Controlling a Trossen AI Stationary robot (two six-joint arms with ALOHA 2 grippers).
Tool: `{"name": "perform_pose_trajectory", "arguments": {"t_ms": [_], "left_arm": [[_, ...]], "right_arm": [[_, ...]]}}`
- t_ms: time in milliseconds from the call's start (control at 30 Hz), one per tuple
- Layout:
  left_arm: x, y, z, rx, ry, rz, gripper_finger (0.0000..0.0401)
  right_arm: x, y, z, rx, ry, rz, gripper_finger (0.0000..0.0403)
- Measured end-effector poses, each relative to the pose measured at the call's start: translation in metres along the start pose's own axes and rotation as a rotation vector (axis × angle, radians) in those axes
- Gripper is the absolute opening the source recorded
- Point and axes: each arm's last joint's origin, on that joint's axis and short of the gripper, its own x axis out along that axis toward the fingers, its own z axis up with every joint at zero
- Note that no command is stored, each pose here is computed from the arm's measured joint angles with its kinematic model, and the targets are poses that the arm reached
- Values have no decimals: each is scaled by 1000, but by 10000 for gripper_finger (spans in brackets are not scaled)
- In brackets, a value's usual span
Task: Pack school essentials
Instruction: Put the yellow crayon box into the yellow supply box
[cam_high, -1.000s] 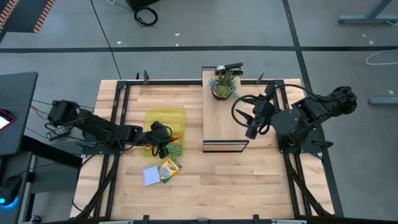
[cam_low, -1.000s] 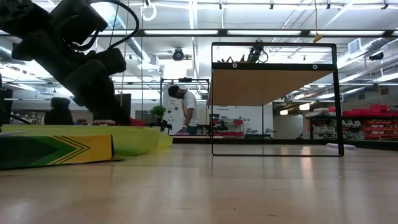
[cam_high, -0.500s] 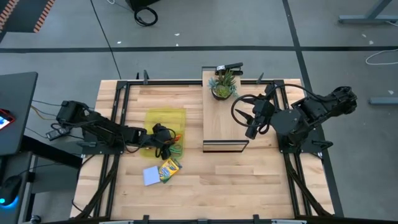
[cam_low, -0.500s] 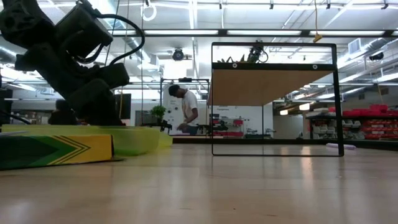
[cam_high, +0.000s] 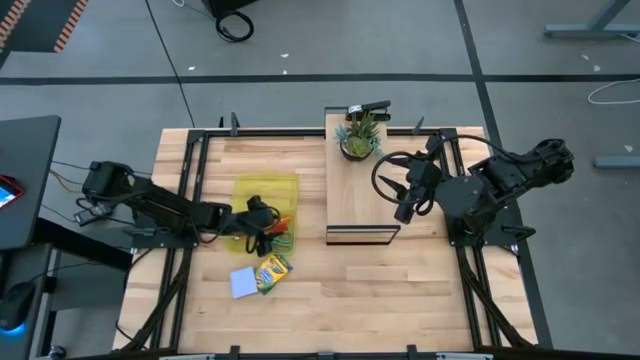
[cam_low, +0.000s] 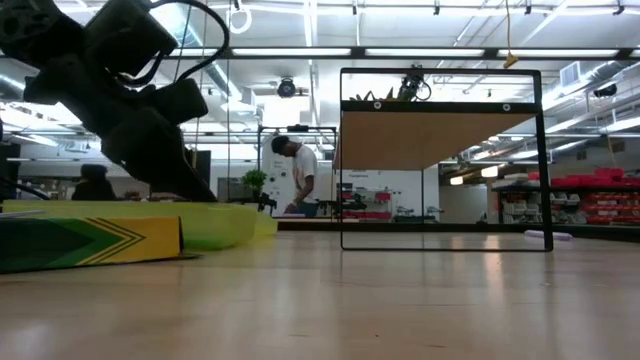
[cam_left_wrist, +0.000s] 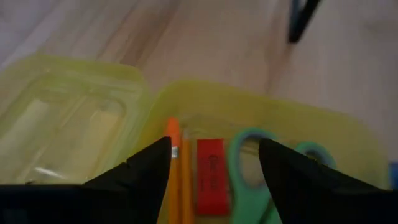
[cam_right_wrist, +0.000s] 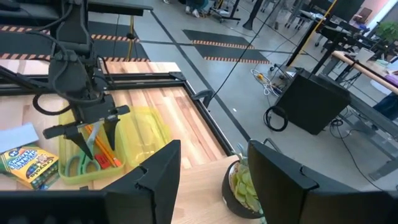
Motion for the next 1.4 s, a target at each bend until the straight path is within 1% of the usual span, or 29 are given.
{"name": "perform_pose_trajectory", "arguments": {"t_ms": [100, 200, 367, 467, 567, 633, 733, 867, 1033, 1233, 1400], "left_arm": [[-4, -2, 3, -30, 1, -82, 233], [-5, -4, 2, -68, 37, -157, 214], [-9, -13, -5, -65, 80, -191, 200], [-13, -21, 0, -40, 118, -153, 199], [-19, -30, 11, 9, 160, -85, 199], [-23, -36, 19, 29, 189, -66, 199], [-32, -45, 29, 18, 235, -86, 197], [-45, -60, 33, -31, 327, -127, 187], [-68, -81, 37, -84, 352, -110, 174], [-93, -109, 40, -101, 365, -15, 169], [-99, -131, 37, -72, 435, 84, 169]], "right_arm": [[2, 2, -3, -11, 8, -3, 192], [5, 5, -8, -28, 20, -11, 192], [7, 6, -11, -31, 24, -34, 192], [8, 7, -13, -50, 21, -59, 192], [12, 7, -16, -68, 31, -83, 192], [14, 8, -19, -73, 37, -91, 192], [18, 11, -26, -78, 50, -107, 192], [24, 18, -37, -71, 60, -116, 192], [26, 30, -48, -84, 54, -92, 192], [28, 38, -56, -107, 46, -84, 192], [28, 39, -56, -99, 37, -89, 192]]}}
